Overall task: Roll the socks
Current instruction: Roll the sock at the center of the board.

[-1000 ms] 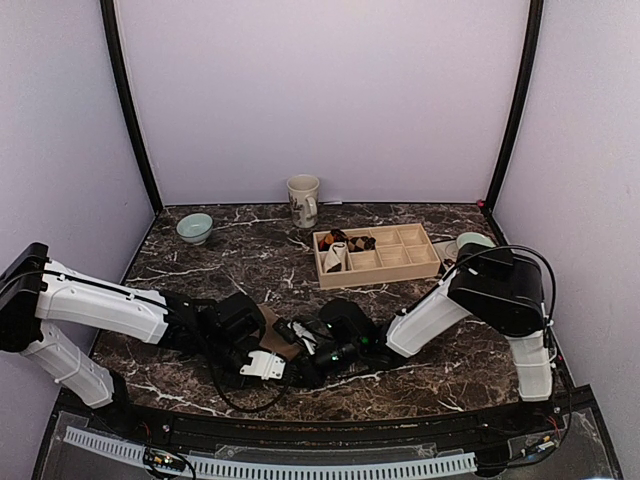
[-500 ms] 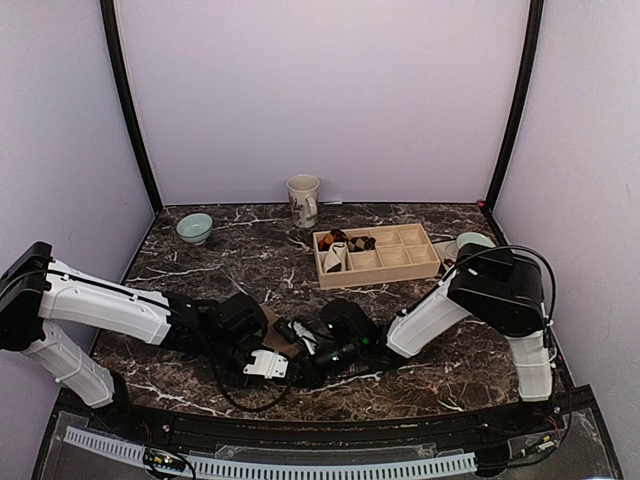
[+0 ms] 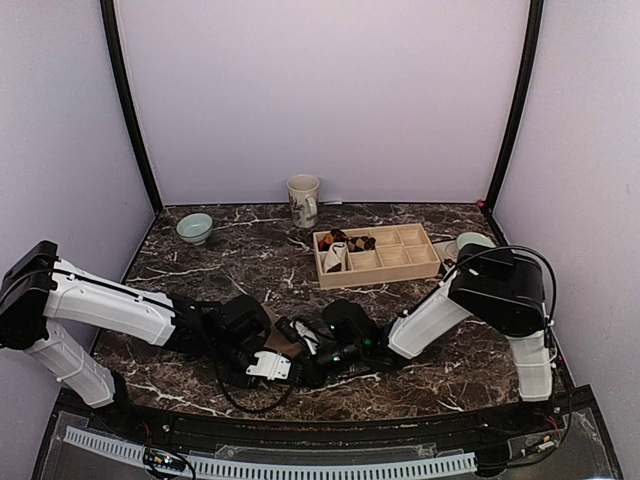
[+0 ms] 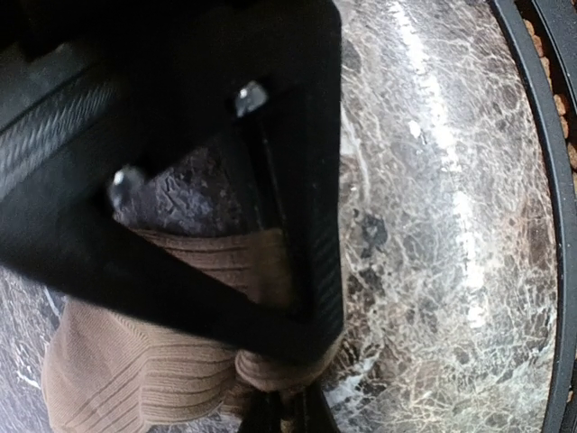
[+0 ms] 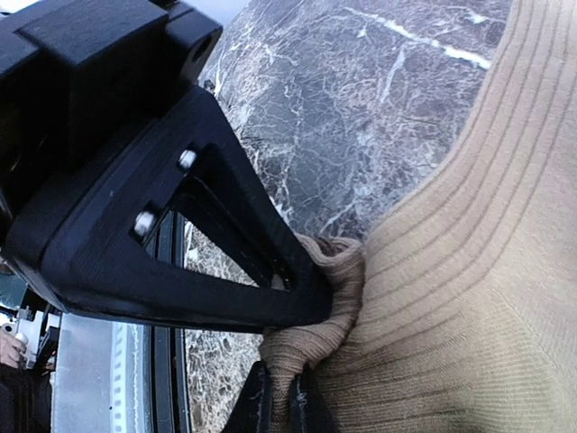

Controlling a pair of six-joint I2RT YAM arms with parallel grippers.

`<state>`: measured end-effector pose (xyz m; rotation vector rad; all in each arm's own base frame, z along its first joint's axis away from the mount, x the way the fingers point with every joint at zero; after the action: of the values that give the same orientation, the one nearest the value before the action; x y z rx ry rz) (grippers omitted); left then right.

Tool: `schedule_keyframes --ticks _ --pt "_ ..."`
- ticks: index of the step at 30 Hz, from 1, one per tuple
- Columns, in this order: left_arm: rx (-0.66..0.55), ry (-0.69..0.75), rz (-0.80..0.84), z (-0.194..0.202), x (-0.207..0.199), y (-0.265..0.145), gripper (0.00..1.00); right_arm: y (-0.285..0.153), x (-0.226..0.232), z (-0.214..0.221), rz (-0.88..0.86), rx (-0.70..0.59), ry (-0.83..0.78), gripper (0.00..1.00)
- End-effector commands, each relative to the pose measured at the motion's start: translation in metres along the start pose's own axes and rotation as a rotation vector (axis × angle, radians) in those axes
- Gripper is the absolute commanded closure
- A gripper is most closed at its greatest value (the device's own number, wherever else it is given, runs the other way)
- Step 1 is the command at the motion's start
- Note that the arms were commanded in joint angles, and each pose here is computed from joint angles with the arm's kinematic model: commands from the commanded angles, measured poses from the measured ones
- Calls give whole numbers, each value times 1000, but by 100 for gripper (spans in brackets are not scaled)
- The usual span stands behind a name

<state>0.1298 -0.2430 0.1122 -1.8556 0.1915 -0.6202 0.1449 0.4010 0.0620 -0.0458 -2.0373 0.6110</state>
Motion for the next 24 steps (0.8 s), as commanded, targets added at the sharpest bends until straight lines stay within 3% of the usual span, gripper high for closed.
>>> schedule_keyframes --ticks 1,2,3,4,5,10,14,18,21,24 --pt "-31 -15 116 1 -13 2 100 -17 -56 47 321 80 152 92" --pt "-41 -28 137 2 -13 1 100 -22 -54 44 350 44 137 91" --pt "-52 -44 158 2 -12 0 100 -27 -51 41 374 9 122 34" --pt "-65 -63 176 3 -10 0 100 -31 -48 36 401 -32 107 5" --pt "-78 -84 201 4 -8 -1 100 -36 -43 32 419 -71 90 1" --pt "-105 -168 284 17 1 3 100 -68 -24 19 514 -282 8 1" --pt "-100 -179 317 22 3 9 100 -119 -1 10 904 -653 -13 1" --pt "-110 -186 346 21 6 13 100 -152 29 13 757 -894 -6 1" --pt "-101 -194 392 21 7 19 100 -160 36 18 629 -880 -48 1" --pt "-115 -208 445 21 9 21 100 -159 59 27 542 -838 -263 1"
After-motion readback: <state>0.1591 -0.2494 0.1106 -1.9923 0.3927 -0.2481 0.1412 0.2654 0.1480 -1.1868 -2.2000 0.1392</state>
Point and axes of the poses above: each gripper's point midway between its finger pads, its own y axis out along the fingers, its own x axis along the line the jaws close on, z = x × y, the point moved 10 cm from there along -y, back along the fingers, and after that the axes turned 14 degrees about y, right-handed, at the moved point
